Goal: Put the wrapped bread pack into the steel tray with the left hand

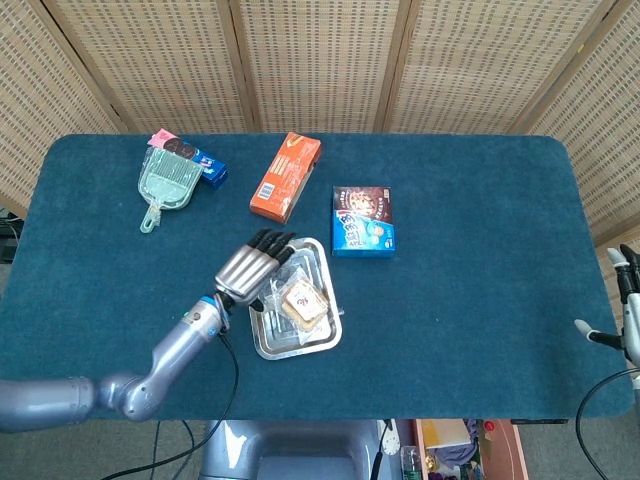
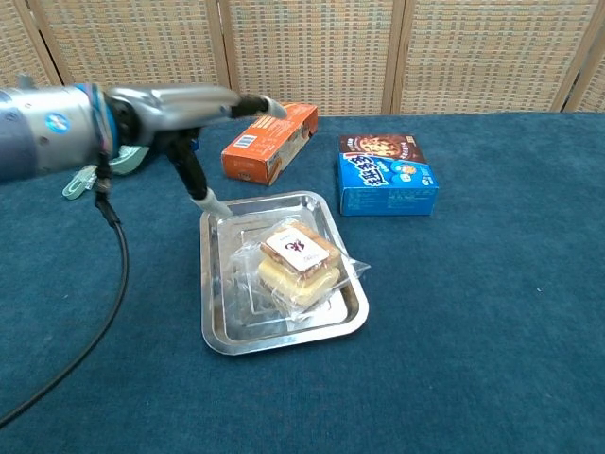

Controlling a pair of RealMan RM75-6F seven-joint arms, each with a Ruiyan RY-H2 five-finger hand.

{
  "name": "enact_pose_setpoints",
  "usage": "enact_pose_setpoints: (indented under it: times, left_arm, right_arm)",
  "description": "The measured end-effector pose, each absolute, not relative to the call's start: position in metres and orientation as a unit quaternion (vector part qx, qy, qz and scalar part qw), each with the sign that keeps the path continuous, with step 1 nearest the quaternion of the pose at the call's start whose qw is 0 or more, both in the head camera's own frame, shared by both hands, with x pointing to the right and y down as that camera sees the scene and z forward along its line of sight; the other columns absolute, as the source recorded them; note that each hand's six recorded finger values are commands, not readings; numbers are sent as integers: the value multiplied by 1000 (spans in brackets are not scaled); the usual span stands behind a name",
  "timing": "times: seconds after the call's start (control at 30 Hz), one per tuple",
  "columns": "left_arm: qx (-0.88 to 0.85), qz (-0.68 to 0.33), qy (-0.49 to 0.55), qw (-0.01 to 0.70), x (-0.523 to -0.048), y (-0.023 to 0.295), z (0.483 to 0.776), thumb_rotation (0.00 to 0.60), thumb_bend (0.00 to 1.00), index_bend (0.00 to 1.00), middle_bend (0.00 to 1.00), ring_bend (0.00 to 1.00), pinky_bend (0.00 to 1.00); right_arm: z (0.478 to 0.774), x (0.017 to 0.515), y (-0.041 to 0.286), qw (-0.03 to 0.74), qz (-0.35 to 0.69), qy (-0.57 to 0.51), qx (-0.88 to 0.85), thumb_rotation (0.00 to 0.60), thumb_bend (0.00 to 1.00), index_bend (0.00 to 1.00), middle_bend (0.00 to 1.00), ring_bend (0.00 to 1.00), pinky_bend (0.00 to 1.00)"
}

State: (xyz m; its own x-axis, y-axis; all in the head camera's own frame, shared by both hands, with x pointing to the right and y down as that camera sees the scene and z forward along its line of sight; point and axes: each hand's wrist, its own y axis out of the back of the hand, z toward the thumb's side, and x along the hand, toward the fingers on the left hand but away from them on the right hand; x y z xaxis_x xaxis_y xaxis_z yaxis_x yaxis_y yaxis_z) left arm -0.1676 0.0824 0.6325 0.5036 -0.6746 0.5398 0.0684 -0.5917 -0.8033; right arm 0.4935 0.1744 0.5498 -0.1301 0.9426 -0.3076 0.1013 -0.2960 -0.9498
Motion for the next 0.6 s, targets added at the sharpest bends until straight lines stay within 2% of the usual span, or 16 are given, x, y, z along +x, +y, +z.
enact_pose_setpoints:
  times: [0.13,0.23,0.37,0.6]
  left_arm:
    - [-727,-477,257,422,-217,72,602,600,0,0,0,0,0]
    - [-689,-512,312,407,-275,76,586,600,0,0,0,0,0]
    - [-649,-552,370,369,-358,103,567,600,0,0,0,0,0]
    - [-628,-563,415,342,-430,153,549,600,0,0,0,0,0]
  right_arm:
    - [550,490,175,361,584,-470,-554,600,0,0,0,0,0]
    - [550,485,177,367,582,-467,-555,600,0,0,0,0,0]
    - [550,481,179,370,581,-464,-557,600,0,0,0,0,0]
    - [547,480,181,371,578,-467,-557,600,0,0,0,0,0]
